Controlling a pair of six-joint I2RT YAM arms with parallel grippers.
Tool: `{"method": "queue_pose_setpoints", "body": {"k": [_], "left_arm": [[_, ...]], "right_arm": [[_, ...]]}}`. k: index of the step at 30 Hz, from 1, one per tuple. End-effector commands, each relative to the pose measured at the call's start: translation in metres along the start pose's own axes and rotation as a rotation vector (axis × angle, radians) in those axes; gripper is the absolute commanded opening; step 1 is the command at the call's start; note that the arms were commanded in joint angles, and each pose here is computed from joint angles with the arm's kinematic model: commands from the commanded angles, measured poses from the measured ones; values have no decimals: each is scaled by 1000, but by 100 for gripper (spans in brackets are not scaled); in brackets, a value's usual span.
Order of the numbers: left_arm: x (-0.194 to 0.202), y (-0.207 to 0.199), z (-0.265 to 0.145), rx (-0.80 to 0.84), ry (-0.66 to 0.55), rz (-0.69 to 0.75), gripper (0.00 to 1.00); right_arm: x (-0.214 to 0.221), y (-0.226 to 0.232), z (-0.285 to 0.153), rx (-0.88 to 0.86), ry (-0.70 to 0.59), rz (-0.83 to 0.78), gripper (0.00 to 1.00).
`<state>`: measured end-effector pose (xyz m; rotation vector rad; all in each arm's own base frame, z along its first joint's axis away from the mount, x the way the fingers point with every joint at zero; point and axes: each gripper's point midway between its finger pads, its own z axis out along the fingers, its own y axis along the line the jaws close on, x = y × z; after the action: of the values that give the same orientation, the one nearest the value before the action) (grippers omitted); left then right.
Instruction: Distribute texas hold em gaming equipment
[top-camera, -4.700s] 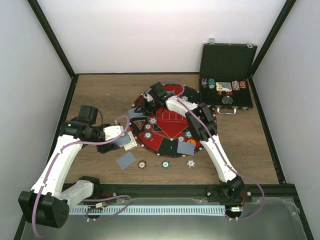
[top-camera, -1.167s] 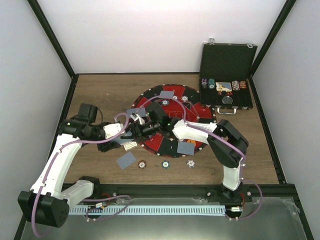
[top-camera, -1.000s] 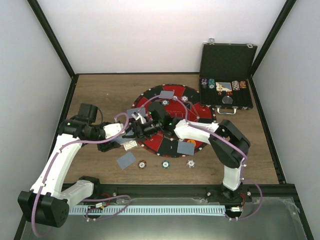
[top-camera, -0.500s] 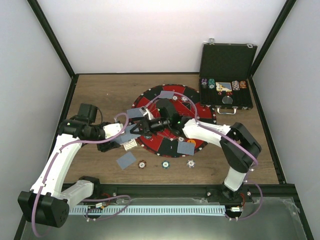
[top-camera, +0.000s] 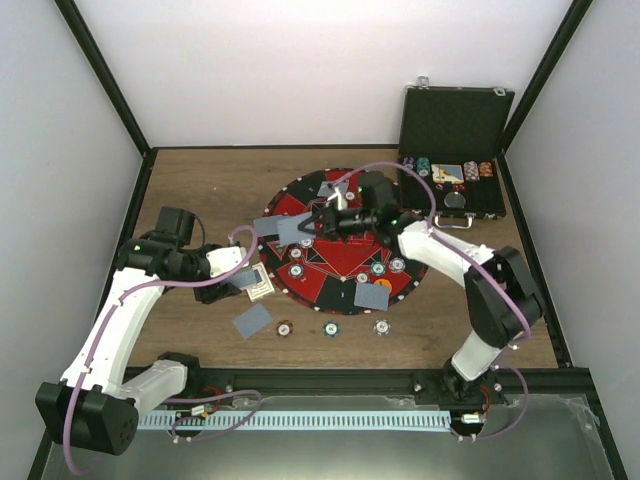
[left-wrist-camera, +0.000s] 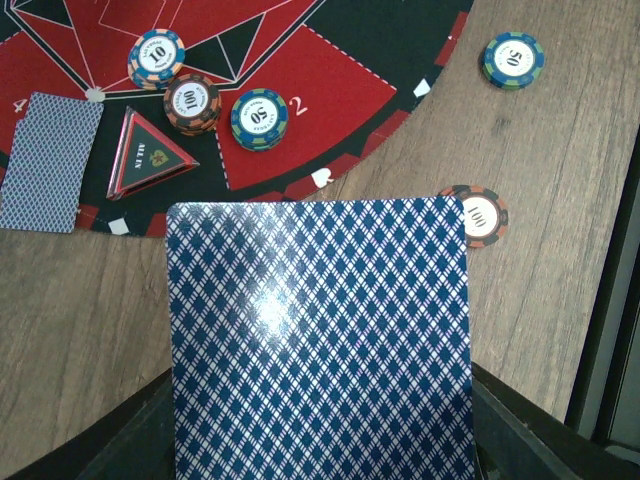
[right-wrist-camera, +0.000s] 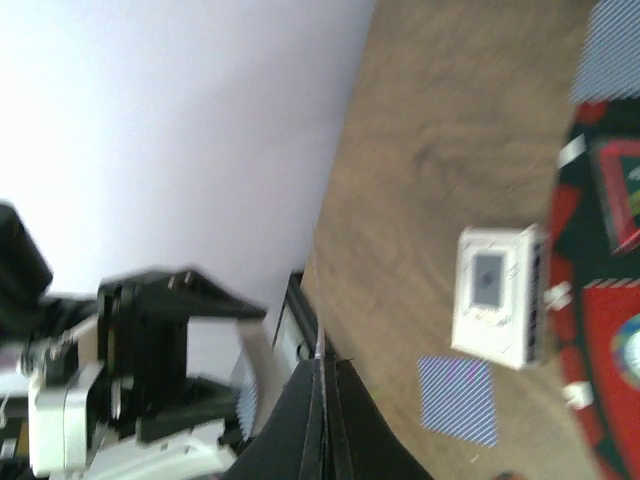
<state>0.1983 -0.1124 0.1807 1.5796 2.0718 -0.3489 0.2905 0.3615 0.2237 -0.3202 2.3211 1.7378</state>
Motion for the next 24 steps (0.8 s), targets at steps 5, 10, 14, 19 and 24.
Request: {"method": "queue_pose_setpoints", "body": {"k": [5, 10, 14, 19, 24], "left_arm": [[-11, -1, -8, -6, -48, 23, 4], [-14, 0, -9, -1, -53, 21, 4], [-15, -1, -10, 2, -60, 20, 4], [-16, -2, -10, 10, -65, 17, 4], [-15, -4, -10, 12, -66, 13, 4]], "right_arm": [[-119, -89, -44, 179, -144, 30, 1], [-178, -155, -46, 291, -207, 79, 1], [-206, -195, -42, 370, -231, 101, 1], [-225, -221, -40, 439, -249, 111, 4], [-236, -219, -56, 504, -276, 101, 26]]}}
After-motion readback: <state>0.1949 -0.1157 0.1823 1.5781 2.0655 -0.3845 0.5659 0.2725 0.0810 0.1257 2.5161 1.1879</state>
